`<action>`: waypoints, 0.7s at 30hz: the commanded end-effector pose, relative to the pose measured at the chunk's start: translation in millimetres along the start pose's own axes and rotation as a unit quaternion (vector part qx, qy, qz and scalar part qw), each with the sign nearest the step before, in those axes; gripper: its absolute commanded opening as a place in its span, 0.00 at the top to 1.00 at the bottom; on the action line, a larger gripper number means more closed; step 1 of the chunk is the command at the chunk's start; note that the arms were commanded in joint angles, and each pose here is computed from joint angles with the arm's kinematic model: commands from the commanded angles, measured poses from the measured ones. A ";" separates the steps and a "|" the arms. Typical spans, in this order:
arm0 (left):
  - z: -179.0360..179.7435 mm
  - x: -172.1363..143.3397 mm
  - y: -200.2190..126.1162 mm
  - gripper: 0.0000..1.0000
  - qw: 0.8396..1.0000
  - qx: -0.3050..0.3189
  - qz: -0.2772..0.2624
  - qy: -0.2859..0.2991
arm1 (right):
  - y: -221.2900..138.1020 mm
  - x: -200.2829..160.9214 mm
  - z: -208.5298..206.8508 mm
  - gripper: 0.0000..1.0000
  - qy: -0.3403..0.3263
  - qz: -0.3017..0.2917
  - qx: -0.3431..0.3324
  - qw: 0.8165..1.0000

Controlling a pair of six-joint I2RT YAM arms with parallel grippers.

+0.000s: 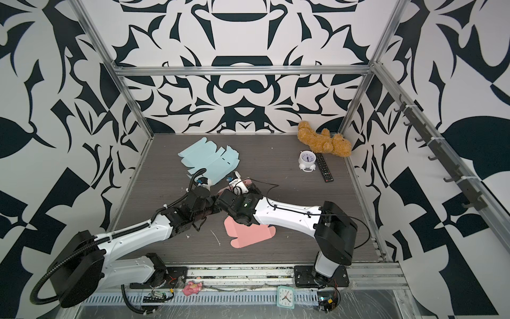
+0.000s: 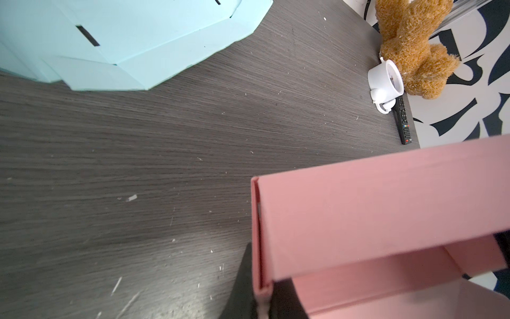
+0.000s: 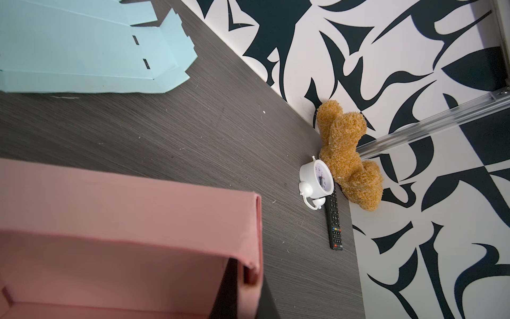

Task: Assemble paper box
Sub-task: Fold the bottom flaps of a flat cardboard box at the center of the table.

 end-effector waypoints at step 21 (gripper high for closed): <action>-22.5 17.1 -1.3 0.93 0.999 -0.027 -0.023 -0.004 | 3.4 6.7 -2.6 1.00 -0.029 -0.002 -0.040 0.999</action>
Point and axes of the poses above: each gripper's point midway between its finger pads, its own y axis out along the fingers, its own z axis along the line the jaws close on, x = y × z, the point moved 3 cm from there along -y, back along the fingers, and after that the axes turned 3 degrees about -y, right-handed, at the moved point
